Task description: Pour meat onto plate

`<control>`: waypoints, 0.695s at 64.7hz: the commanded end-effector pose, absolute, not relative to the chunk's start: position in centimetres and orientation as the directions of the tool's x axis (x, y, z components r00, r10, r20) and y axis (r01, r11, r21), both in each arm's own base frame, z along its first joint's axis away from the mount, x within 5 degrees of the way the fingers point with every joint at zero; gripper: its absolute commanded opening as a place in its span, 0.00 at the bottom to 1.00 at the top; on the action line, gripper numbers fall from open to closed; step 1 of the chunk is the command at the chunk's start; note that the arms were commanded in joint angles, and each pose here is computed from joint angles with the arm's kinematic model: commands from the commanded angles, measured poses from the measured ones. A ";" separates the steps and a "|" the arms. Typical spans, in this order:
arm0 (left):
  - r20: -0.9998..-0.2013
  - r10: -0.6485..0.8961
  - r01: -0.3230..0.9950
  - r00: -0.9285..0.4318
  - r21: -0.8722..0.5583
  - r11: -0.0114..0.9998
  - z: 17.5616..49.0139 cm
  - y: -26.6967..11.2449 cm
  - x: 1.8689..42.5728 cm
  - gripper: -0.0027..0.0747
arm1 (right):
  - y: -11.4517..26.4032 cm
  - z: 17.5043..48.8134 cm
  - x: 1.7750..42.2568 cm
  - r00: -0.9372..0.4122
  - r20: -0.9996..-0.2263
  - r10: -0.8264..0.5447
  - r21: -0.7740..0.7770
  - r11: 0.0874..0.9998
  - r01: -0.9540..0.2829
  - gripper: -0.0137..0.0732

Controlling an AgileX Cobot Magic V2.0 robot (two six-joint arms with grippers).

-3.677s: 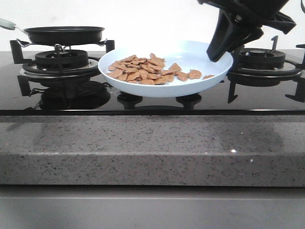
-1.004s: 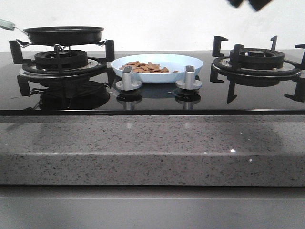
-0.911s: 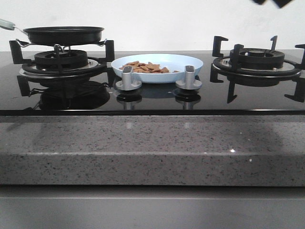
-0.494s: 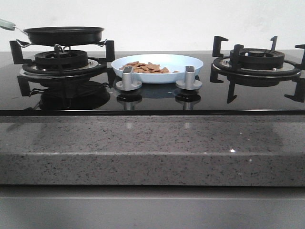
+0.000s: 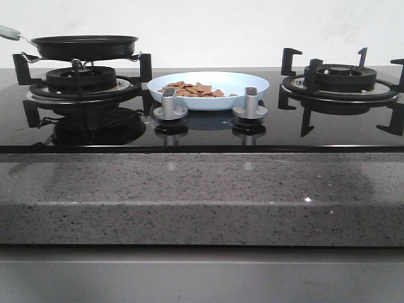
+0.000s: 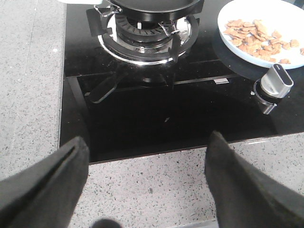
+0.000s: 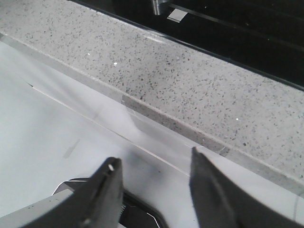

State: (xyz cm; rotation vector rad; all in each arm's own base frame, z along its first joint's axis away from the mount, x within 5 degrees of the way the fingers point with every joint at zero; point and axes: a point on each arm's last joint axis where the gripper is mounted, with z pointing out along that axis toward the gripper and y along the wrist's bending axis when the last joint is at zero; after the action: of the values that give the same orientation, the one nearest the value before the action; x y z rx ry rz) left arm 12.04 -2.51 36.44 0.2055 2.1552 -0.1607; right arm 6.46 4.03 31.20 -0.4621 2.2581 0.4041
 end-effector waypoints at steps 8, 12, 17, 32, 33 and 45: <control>-0.880 0.058 0.211 -0.472 -0.048 0.976 37.8 -2.6 12.2 0.51 | 4.1 32.3 6.7 -0.579 -0.799 -0.165 0.138 0.885 -0.444 0.24; -0.880 0.058 0.211 -0.472 -0.048 0.976 37.8 -2.6 12.2 0.41 | 4.1 32.3 6.7 -0.579 -0.799 -0.165 0.138 0.885 -0.444 0.14; -0.880 0.058 0.211 -0.472 -0.048 0.976 37.8 -2.6 12.2 0.25 | 4.1 32.3 6.7 -0.579 -0.799 -0.165 0.138 0.885 -0.444 0.02; -0.881 0.058 0.211 -0.470 -0.048 0.976 37.8 -2.6 12.2 0.01 | 4.2 32.4 6.7 -0.581 -0.799 -0.154 0.156 0.881 -0.448 0.02; -0.881 0.058 0.211 -0.470 -0.048 0.976 37.8 -2.6 12.2 0.01 | 4.2 32.4 6.7 -0.581 -0.799 -0.154 0.156 0.881 -0.448 0.02; -0.881 0.058 0.211 -0.470 -0.048 0.976 37.8 -2.6 12.2 0.01 | 4.2 32.4 6.7 -0.581 -0.799 -0.154 0.156 0.881 -0.448 0.02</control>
State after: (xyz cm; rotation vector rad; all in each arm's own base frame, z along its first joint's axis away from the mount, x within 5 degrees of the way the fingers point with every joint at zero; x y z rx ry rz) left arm 12.04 -2.51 36.44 0.2055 2.1552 -0.1607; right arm 6.45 4.05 31.21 -0.4573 2.2588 0.4111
